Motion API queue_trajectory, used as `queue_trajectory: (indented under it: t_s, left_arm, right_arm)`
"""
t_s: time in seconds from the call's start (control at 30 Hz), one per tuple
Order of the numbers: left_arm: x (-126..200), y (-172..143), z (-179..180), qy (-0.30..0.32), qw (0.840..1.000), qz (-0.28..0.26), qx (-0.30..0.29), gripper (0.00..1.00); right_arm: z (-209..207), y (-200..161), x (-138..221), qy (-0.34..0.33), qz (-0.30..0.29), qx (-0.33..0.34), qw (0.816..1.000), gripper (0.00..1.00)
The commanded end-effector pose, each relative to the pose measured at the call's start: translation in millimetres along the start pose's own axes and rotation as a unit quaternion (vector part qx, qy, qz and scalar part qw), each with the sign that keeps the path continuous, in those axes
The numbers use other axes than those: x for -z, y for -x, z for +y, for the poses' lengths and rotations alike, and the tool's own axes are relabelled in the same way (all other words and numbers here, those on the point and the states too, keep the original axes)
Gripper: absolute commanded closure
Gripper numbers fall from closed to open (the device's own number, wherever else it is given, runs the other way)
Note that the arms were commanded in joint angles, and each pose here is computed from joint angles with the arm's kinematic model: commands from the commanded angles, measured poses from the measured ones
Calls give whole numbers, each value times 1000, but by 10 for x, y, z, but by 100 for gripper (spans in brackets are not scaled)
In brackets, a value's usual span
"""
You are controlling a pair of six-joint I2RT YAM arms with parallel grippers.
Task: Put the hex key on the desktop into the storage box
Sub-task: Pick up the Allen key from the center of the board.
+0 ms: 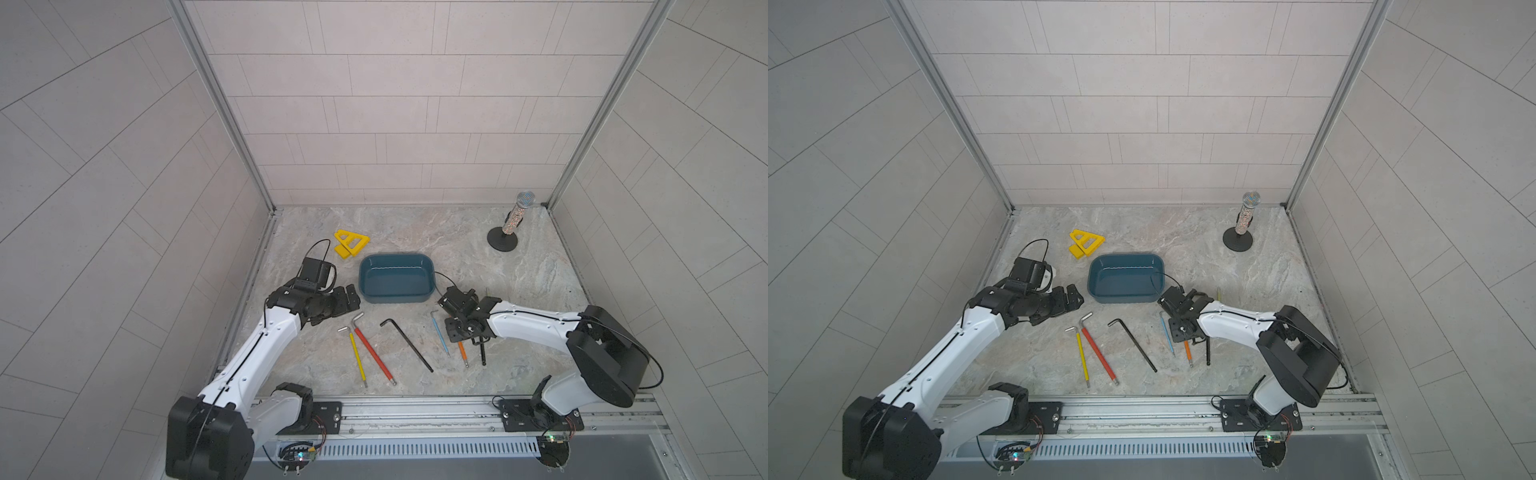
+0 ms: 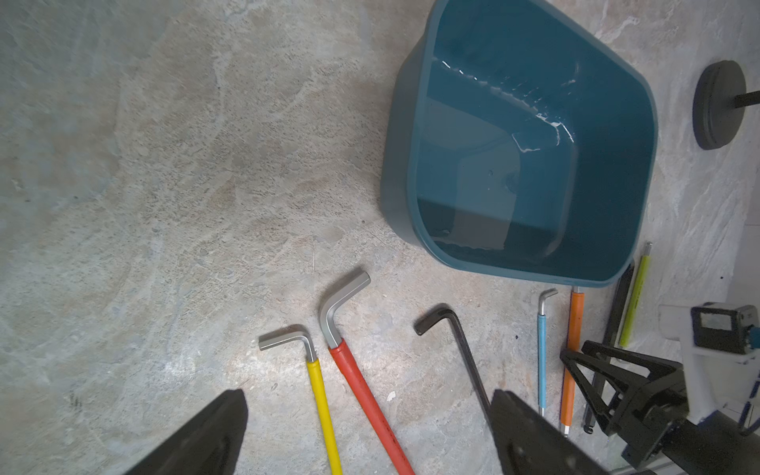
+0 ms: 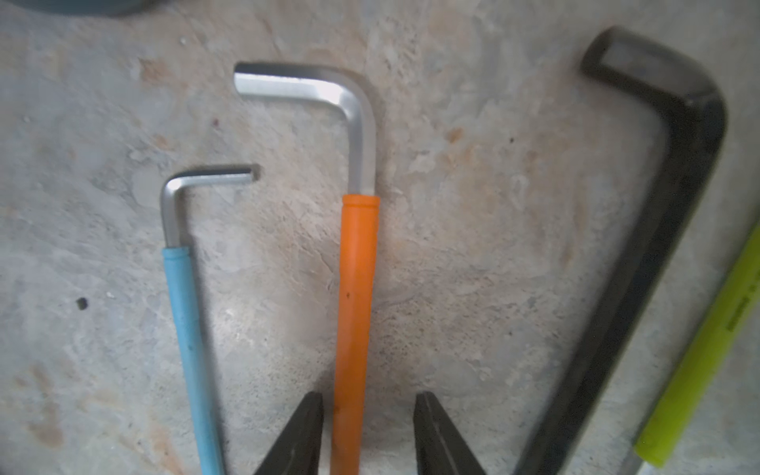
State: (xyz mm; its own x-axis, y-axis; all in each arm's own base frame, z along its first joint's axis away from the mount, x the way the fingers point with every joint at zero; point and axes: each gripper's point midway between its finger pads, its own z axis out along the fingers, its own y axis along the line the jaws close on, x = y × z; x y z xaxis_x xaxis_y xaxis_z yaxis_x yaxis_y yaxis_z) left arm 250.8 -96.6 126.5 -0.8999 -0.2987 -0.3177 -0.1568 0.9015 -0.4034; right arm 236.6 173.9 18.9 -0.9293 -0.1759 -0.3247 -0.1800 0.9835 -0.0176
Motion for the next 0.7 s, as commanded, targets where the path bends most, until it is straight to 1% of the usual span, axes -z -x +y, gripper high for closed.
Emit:
queue_trajectory:
  t_s: [0.0, 0.03, 0.17, 0.27, 0.33, 0.43, 0.47, 0.5, 0.67]
  left_arm:
    - [30, 16, 14, 3, 1000, -9, -4, 0]
    - [30, 14, 12, 3, 1000, -9, -5, 0]
    - [31, 16, 12, 3, 1000, -9, -4, 0]
    - [32, 19, 17, 4, 1000, -10, -4, 0]
    - [33, 17, 15, 3, 1000, -10, -4, 0]
    - [44, 25, 12, 2, 1000, -13, -4, 0]
    - [44, 20, 13, 2, 1000, -12, -3, 0]
    - [43, 19, 10, 1, 1000, -12, -4, 0]
    - [89, 43, -23, -5, 1000, -20, 2, 0]
  right_arm:
    - [-88, -125, -49, -24, 18, 6, 1000, 67]
    - [-88, -130, -49, -25, 18, 6, 1000, 69]
    - [-99, -150, -53, -30, 20, 9, 999, 89]
    - [-102, -162, -51, -33, 21, 12, 999, 98]
    - [-94, -166, -48, -32, 21, 13, 999, 99]
    - [-61, -149, -19, -26, 15, 15, 999, 96]
    - [-56, -136, 0, -25, 10, 14, 1000, 97]
    - [-49, -112, 31, -23, 3, 12, 1000, 100]
    - [-44, 48, 290, -6, -44, 3, 999, 100]
